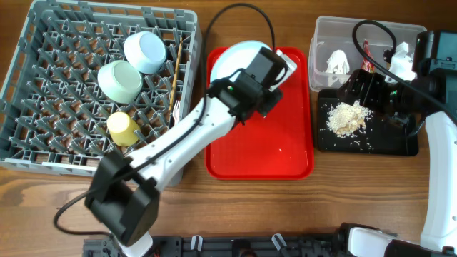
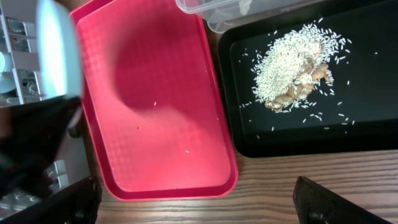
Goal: Sort waste into correct bins and load items into the dishwasher rack
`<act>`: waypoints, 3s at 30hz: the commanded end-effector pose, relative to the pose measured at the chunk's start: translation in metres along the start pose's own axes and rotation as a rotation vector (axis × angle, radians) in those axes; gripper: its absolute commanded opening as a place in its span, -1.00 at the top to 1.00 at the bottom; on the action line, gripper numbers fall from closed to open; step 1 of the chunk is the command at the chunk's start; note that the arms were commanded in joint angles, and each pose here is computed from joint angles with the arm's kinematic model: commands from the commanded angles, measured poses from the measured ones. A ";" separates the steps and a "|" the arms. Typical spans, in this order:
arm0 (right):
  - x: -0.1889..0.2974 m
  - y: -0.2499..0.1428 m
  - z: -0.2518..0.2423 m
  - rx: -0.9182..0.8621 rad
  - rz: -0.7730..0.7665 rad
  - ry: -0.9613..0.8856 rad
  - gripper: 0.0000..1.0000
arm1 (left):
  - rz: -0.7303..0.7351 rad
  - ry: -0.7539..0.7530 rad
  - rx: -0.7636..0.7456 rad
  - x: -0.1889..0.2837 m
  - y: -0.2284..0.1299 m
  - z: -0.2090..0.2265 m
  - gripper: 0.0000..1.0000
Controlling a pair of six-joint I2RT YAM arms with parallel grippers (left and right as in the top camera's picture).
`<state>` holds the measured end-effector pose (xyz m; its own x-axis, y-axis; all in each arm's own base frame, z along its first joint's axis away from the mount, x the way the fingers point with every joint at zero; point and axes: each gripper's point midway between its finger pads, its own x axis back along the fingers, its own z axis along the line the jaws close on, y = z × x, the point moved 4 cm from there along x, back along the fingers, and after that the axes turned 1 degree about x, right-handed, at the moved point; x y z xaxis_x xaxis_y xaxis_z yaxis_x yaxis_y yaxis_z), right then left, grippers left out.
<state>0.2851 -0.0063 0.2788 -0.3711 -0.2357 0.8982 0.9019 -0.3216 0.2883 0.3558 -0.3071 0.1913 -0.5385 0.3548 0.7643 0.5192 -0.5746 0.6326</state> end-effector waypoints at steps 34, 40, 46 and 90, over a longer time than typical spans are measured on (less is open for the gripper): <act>0.004 0.022 0.016 0.138 -0.115 0.042 -0.99 | -0.178 0.074 0.924 0.111 -0.064 0.259 -1.00; -0.027 0.050 0.072 0.334 -0.233 0.032 -0.99 | 0.318 0.376 0.981 0.137 -0.154 0.226 -1.00; -0.062 0.044 0.065 0.294 -0.110 -0.004 -0.99 | 0.409 0.318 1.007 0.141 -0.167 0.208 -1.00; -0.038 -0.106 -0.012 0.584 -1.322 0.167 -0.99 | -0.201 0.293 0.910 0.231 -0.220 0.110 -1.00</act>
<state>0.1988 0.0260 0.2252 -0.9681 -0.1766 -0.1779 -0.1777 -0.0170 0.9839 0.1905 -0.0168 0.2433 -0.7538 0.1049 0.6487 0.6454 0.3037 0.7009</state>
